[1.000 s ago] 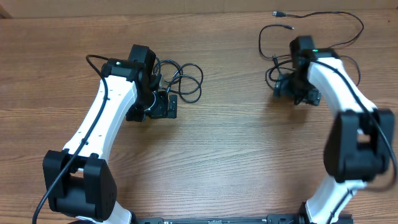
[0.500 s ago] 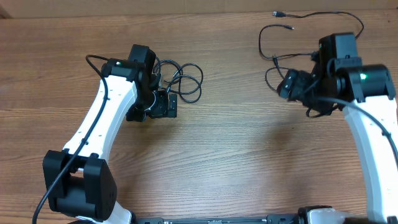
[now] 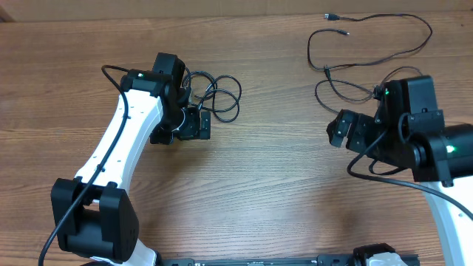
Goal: Untangle cables
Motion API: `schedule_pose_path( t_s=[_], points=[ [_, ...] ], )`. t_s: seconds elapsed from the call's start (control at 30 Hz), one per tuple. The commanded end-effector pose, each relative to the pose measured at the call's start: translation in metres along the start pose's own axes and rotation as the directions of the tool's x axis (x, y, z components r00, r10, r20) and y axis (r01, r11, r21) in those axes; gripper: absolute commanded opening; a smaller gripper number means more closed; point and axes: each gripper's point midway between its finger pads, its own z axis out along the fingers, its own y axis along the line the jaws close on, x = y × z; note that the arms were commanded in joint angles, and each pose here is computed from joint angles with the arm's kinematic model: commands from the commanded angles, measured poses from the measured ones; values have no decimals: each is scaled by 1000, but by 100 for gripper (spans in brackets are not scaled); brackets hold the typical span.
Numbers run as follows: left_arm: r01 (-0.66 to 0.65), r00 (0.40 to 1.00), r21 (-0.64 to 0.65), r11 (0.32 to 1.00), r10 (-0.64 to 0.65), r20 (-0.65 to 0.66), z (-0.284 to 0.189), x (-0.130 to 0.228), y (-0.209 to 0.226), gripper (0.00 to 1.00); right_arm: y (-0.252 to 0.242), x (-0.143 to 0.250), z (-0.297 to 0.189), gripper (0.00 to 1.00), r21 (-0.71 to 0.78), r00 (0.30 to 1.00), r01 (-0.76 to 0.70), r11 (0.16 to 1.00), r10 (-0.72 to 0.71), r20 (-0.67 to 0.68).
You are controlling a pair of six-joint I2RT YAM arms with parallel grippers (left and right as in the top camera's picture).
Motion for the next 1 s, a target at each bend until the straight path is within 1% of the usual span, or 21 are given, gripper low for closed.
schedule_pose_path(
  t_s=[0.0, 0.23, 0.3, 0.47, 0.53, 0.67, 0.83, 0.97],
  points=[
    [7, 1000, -6, 1000, -7, -3, 2, 1, -1, 100, 12, 4, 3, 100, -63, 1000, -3, 998, 1, -30],
    [9, 1000, 48, 999, -8, -25, 1, 5, -10, 100, 26, -13, 3, 100, -124, 999, 13, 992, -9, 34],
    [9, 1000, 57, 998, -8, -30, 1, 6, -12, 98, 26, -14, 3, 100, -125, 999, 13, 992, -9, 35],
    [4, 1000, 56, 998, -2, -31, 2, 7, -14, 93, 21, -3, 4, 100, -104, 1000, 4, 995, -4, -7],
    [3, 1000, 57, 998, -1, -29, 2, 7, -14, 89, 19, 0, 4, 100, -97, 1000, 0, 995, -2, -23],
    [2, 999, 54, 999, 0, -41, 2, 10, -13, 88, 21, 1, 4, 100, -108, 1000, -1, 994, -2, -29],
    [-2, 998, 48, 999, 6, -68, 4, 17, -15, 88, 30, 4, 3, 100, -160, 999, -1, 987, -7, -47],
    [-25, 999, 54, 998, 28, -47, 6, 14, -21, 88, 37, 8, 2, 100, -200, 997, -4, 980, -11, -72]
  ],
)
